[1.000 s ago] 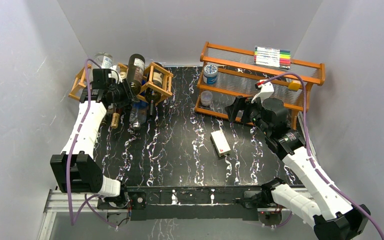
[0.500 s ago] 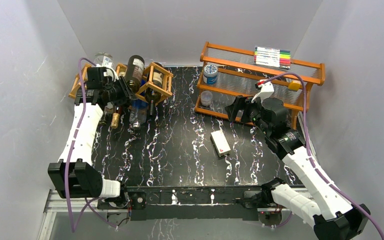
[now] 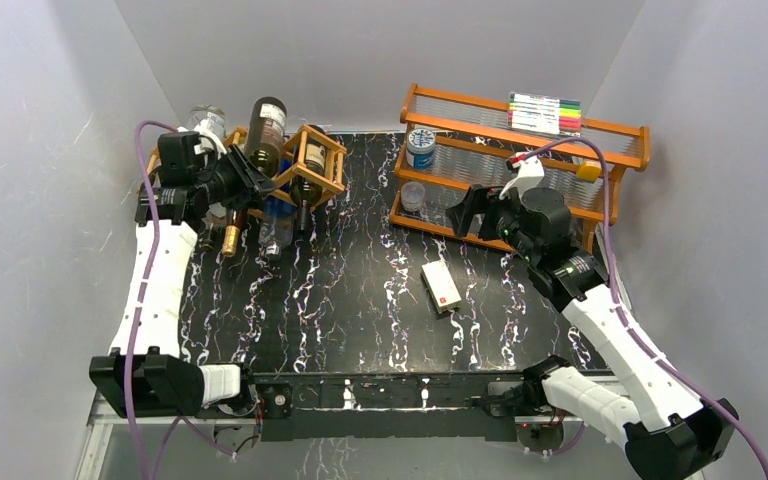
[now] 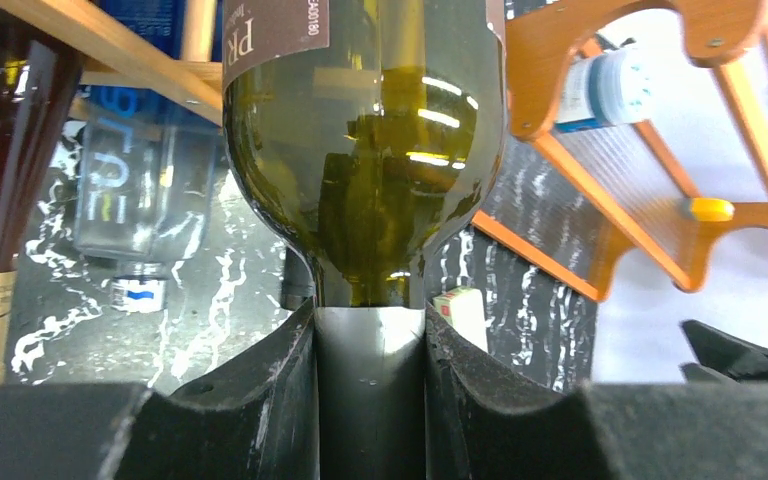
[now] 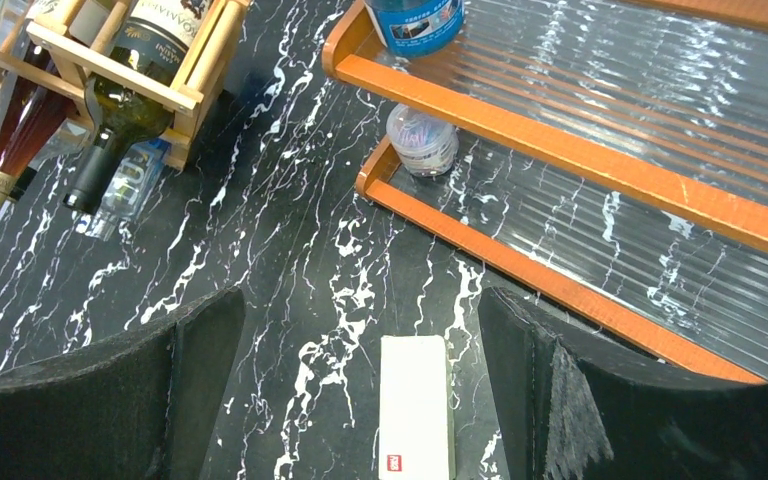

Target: Take the wine bottle off the wine rack

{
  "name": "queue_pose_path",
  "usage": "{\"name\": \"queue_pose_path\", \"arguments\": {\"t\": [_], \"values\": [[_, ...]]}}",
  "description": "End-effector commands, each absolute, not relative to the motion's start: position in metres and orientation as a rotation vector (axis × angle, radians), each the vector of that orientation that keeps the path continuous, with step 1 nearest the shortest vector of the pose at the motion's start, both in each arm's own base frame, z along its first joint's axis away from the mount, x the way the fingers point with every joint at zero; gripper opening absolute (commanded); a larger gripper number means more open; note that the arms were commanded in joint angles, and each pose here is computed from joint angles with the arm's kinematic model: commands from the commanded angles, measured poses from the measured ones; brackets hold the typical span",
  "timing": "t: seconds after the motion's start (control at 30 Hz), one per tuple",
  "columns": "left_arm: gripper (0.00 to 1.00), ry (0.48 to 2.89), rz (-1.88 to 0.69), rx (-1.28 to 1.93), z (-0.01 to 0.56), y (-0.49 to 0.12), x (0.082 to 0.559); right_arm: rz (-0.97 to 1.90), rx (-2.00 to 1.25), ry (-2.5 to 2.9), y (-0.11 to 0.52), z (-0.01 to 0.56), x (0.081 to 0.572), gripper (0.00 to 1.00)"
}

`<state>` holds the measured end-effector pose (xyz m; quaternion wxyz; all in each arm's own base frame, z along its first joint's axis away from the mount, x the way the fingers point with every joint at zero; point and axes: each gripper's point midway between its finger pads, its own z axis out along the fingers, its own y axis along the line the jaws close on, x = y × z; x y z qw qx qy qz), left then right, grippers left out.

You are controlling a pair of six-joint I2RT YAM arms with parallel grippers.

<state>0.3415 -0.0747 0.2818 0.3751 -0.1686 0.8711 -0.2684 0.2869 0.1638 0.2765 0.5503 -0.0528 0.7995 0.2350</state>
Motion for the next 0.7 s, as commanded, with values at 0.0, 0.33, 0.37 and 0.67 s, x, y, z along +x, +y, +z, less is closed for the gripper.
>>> {"name": "queue_pose_path", "arguments": {"t": [0.0,0.33,0.37,0.67], "values": [[0.0,1.935,-0.869,-0.208,0.384,-0.099,0.327,0.607,-0.13,1.815,0.171,0.307,0.292,0.98],[0.0,1.943,-1.105,-0.099,0.395,-0.135,0.287,0.678,-0.385,1.81,0.196,0.301,0.281,0.98],[0.0,1.955,-1.12,-0.092,0.391,-0.14,0.284,0.687,-0.408,1.802,0.199,0.302,0.28,0.98],[0.0,2.145,-1.234,0.017,0.33,-0.195,0.234,0.791,-0.714,1.673,0.242,0.316,0.254,0.98]]}}
